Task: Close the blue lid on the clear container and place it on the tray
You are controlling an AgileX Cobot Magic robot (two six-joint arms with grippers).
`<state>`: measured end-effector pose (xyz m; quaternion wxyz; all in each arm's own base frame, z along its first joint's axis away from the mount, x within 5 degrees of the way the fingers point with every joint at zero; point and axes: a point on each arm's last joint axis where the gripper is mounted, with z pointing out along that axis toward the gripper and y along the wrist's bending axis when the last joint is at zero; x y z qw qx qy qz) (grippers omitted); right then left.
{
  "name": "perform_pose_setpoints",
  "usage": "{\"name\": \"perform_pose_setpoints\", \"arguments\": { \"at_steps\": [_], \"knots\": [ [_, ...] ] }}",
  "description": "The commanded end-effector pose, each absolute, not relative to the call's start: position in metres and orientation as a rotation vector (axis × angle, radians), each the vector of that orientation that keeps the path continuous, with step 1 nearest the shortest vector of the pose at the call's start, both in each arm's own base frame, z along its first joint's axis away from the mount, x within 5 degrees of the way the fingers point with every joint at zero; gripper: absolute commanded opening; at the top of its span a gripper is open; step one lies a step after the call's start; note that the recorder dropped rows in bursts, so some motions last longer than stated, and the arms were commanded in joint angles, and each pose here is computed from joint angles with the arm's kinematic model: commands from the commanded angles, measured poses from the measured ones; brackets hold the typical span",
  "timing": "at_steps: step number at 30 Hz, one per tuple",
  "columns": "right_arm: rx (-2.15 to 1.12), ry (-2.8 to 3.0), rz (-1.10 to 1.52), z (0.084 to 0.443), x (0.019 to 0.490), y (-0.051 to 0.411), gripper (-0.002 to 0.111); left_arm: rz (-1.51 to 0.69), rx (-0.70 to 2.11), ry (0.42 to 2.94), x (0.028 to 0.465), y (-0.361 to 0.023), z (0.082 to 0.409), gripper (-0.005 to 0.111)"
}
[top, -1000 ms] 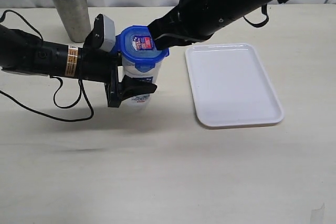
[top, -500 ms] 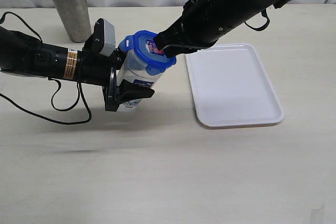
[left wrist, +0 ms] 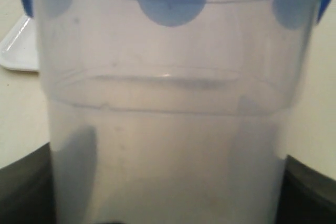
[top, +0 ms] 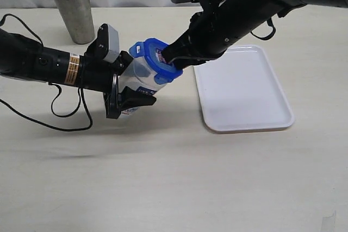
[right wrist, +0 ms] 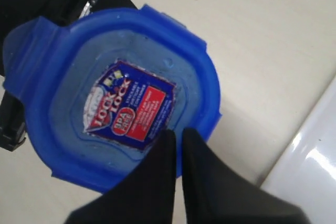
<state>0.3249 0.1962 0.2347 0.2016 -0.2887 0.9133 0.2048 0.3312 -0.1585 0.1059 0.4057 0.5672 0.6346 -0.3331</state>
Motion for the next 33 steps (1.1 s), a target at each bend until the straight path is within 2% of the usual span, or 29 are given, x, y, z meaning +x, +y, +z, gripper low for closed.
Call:
{"name": "perform_pose_setpoints", "arguments": {
  "at_steps": [1,10,19,22,28,29,33],
  "knots": [
    [-0.822,2.601,0.577,0.223,0.323,0.197,0.005,-0.942,1.335,1.497,0.331,-0.165,0.127,0.0],
    [-0.829,2.549,0.574,0.236,0.324,0.198,0.005,-0.913,1.339,1.527,0.333,-0.164,0.123,0.0],
    [-0.785,2.568,0.576,0.237,0.324,0.196,0.033,-0.879,1.343,1.564,0.335,-0.163,0.119,0.0],
    [-0.786,2.566,0.55,0.24,0.326,0.196,0.034,-0.88,1.343,1.566,0.335,-0.163,0.118,0.0],
    [-0.721,2.476,0.554,0.282,0.335,0.199,0.034,-0.88,1.343,1.566,0.335,-0.163,0.118,0.0],
    [-0.681,2.43,0.589,0.301,0.336,0.2,0.034,-0.88,1.343,1.566,0.335,-0.163,0.118,0.0],
    [-0.698,2.409,0.688,0.324,0.33,0.205,0.034,-0.88,1.343,1.566,0.335,-0.163,0.118,0.0]
  ]
}}
